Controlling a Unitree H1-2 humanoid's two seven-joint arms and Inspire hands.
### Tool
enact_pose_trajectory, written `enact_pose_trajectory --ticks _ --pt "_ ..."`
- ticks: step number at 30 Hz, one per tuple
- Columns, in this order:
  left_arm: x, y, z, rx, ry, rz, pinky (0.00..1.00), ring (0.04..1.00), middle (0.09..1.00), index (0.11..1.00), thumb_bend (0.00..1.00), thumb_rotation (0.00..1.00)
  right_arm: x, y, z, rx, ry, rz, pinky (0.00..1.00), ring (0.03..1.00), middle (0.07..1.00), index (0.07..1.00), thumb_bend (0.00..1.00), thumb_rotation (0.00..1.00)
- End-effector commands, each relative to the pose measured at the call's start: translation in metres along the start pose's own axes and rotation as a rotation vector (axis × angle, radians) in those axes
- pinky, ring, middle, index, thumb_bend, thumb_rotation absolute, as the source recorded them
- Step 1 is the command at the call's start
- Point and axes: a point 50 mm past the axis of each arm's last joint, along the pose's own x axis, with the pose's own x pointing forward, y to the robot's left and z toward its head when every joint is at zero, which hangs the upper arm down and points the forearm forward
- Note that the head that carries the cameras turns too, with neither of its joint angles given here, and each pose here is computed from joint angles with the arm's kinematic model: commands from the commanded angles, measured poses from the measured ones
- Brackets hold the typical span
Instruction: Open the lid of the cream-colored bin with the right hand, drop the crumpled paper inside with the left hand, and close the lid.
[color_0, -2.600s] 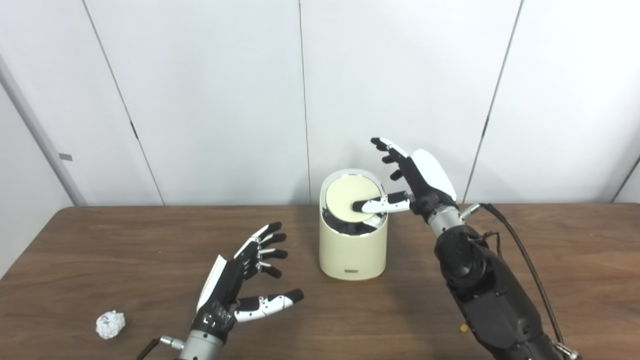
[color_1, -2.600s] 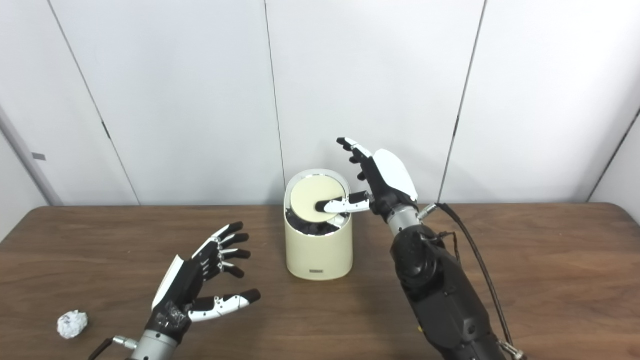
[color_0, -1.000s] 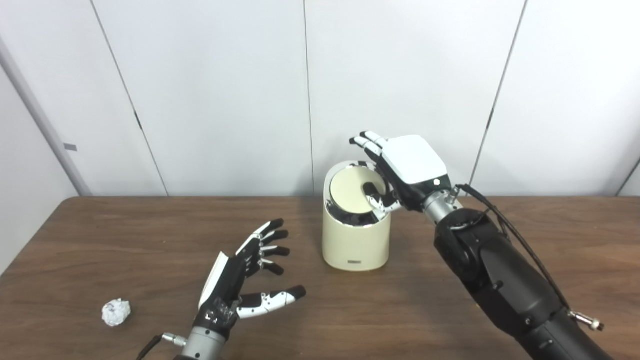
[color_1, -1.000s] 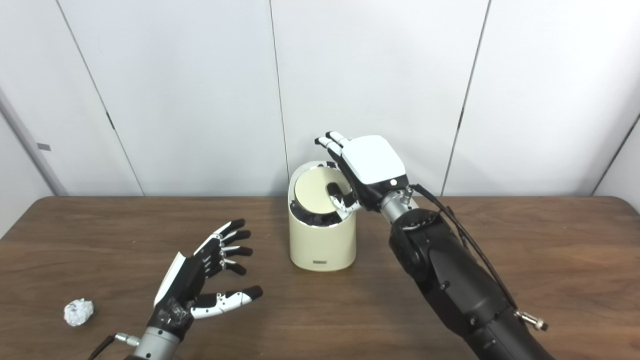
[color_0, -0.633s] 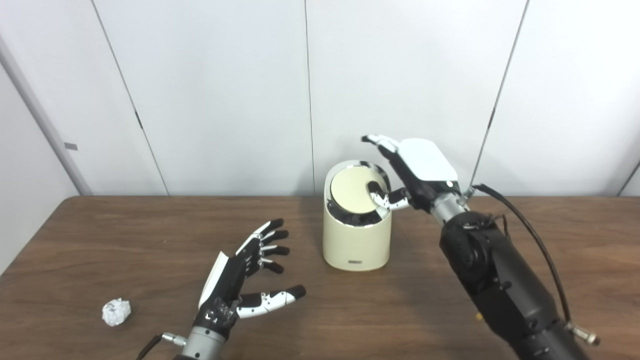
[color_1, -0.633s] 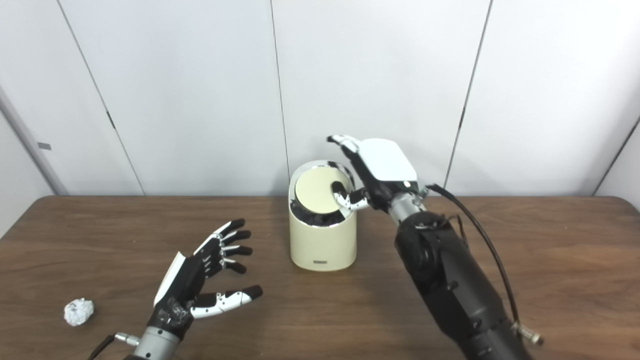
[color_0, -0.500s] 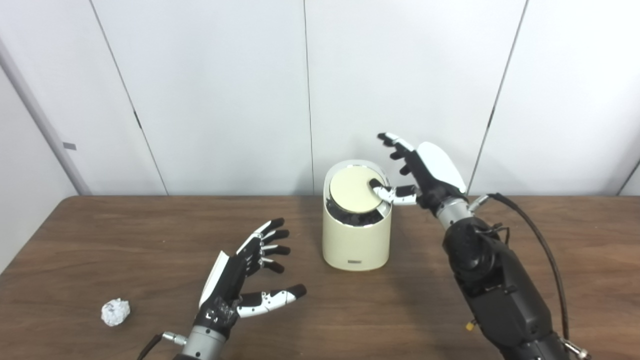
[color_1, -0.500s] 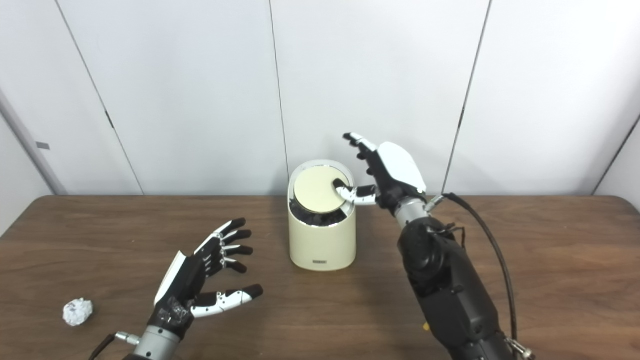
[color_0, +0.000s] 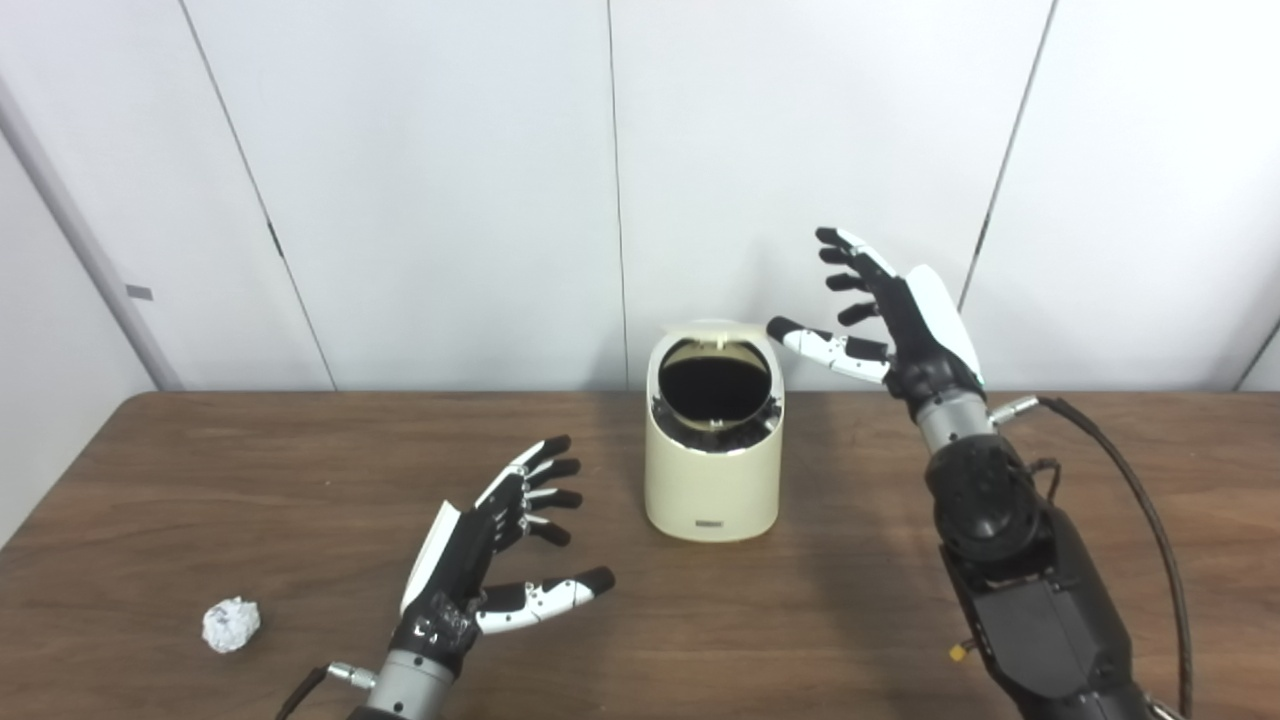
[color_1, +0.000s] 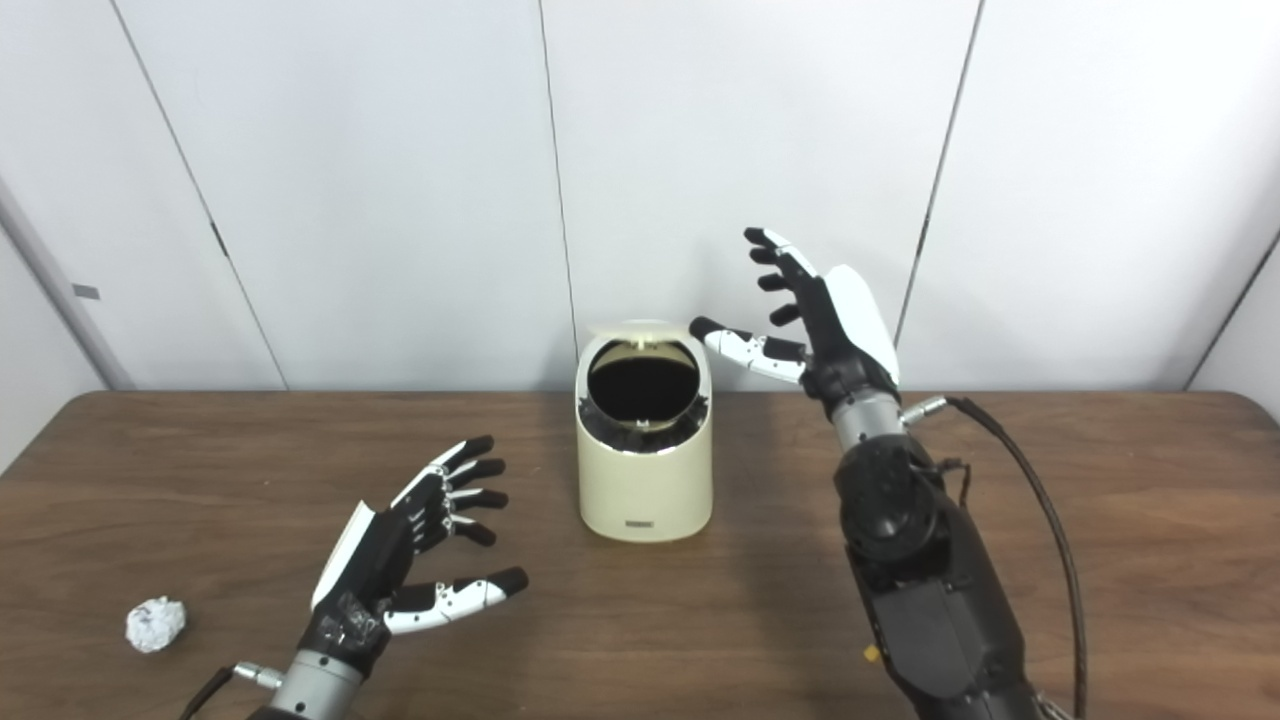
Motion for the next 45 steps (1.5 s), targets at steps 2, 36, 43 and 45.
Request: enact_pose_trajectory --ticks 2,36,43,45 --pt "0.013 0.004 0.014 0.012 -0.090 0.019 0.59 0.748 0.851 0.907 0.73 0.09 -0.005 -0.012 0.001 0.032 -0.072 -0.060 0.59 0.764 0.841 0.854 0.64 0.51" --pt "0.019 -0.019 0.025 0.098 -0.118 0.092 0.57 0.761 0.846 0.877 0.76 0.10 -0.120 -0.021 -0.072 0.131 0.059 0.140 0.62 0.830 0.920 0.886 0.78 0.47" --pt "0.010 0.011 0.056 0.277 -0.135 0.125 0.55 0.706 0.806 0.818 0.72 0.09 -0.116 -0.025 -0.068 0.110 0.036 0.149 0.50 0.808 0.905 0.886 0.82 0.56" --pt "0.006 0.025 0.069 0.337 -0.132 0.117 0.54 0.681 0.761 0.788 0.71 0.06 -0.116 -0.026 -0.067 0.112 0.035 0.149 0.46 0.795 0.899 0.881 0.83 0.56"
